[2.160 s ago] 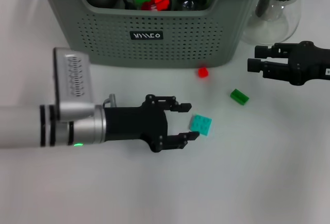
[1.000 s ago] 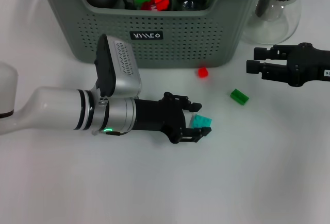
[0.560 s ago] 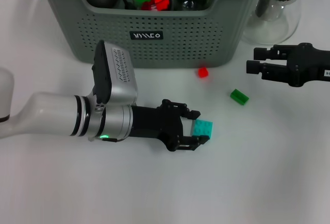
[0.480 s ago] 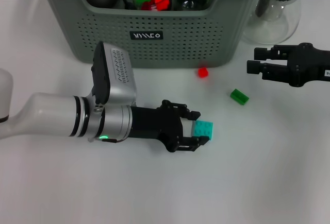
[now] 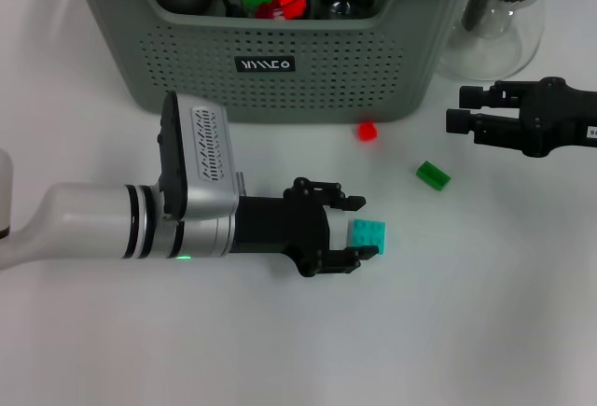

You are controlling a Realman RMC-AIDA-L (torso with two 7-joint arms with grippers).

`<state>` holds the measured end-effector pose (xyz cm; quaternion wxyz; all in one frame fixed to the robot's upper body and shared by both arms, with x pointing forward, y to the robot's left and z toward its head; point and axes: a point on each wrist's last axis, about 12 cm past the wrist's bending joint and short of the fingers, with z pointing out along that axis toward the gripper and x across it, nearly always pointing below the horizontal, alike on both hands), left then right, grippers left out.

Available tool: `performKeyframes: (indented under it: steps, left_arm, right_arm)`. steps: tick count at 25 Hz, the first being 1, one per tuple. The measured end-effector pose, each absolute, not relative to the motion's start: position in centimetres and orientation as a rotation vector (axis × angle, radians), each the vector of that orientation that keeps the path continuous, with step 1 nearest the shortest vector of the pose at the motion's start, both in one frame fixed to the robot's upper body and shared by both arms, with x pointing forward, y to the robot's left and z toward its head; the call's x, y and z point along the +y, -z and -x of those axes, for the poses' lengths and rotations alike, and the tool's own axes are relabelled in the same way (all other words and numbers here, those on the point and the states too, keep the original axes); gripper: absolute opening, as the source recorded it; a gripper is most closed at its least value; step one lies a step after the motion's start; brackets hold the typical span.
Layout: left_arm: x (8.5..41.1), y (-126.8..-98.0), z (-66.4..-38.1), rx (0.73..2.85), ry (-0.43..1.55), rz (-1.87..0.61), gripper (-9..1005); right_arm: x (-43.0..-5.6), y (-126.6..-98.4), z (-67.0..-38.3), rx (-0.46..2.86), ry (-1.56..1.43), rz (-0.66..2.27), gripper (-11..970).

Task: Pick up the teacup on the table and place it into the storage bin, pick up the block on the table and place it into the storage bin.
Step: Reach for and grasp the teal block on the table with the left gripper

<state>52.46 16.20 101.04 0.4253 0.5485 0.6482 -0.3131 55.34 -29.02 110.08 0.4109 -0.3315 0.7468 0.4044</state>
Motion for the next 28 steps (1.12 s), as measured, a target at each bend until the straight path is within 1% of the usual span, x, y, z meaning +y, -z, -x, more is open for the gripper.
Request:
performKeyframes:
  steps: [15,28]
  left_arm:
    - [15.89,-100.72,-52.5,1.628,0.76,-1.41,620]
    - [15.63,-100.54,-52.08,1.628,0.784,-1.43,621]
  right_arm:
    - [-28.87,-110.07,-55.36,1.877,-1.021,0.836,491]
    - [-28.97,-110.02,-55.28,1.88,-1.021,0.833,487]
